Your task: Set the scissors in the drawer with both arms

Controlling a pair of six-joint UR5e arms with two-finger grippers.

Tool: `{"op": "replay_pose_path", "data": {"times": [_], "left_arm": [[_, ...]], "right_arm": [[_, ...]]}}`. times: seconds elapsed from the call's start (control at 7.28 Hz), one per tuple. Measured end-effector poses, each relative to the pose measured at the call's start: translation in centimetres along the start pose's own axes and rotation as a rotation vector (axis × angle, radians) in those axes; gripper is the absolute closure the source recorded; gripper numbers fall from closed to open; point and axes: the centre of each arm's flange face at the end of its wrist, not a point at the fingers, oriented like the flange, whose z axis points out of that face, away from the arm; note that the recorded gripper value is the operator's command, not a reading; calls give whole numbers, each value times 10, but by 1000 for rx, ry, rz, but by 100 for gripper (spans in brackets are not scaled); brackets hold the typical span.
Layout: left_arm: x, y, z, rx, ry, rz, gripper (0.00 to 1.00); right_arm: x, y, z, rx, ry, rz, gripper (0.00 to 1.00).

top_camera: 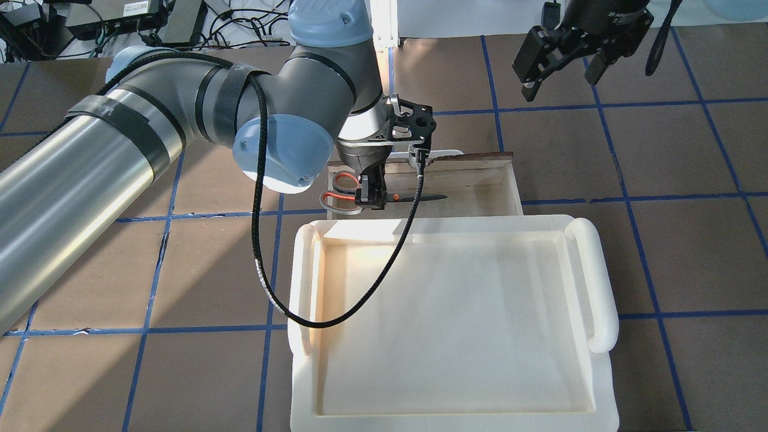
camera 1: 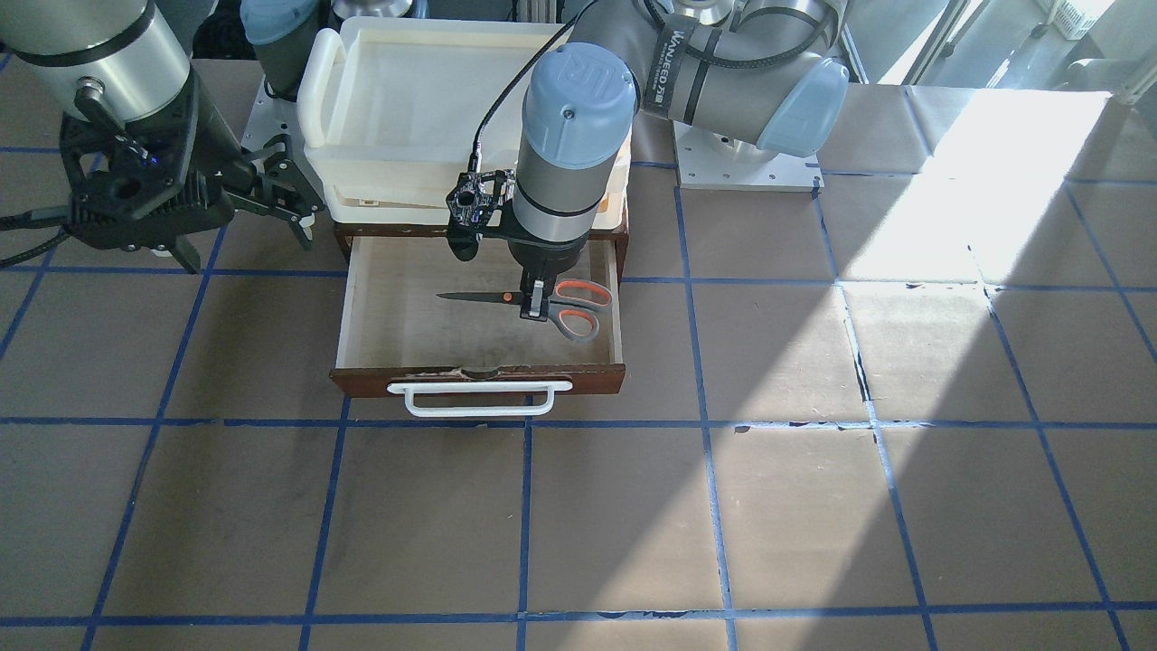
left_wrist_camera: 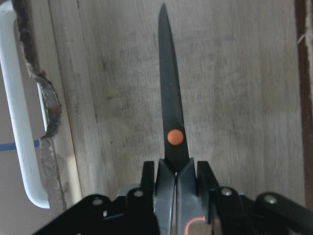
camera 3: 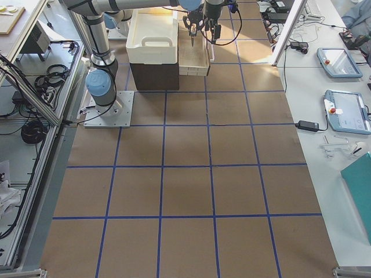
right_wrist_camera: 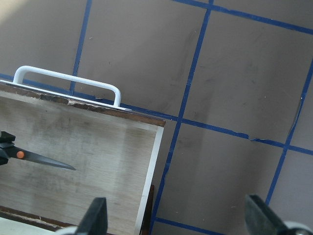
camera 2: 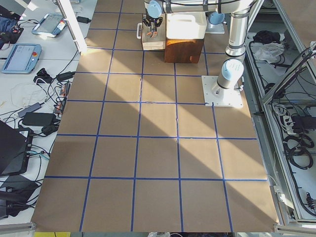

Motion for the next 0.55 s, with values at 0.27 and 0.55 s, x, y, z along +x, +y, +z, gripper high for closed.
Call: {"op": "replay_pose_path", "data": {"times": [0.27,0.55], "left_arm": [[1,1,8,3,3,-23,5],[3,-3,7,43,12,-68,0]], "right_arm": [[0,1,1,-2,0,2,0],[-1,4,1,-2,0,62,0]]}}
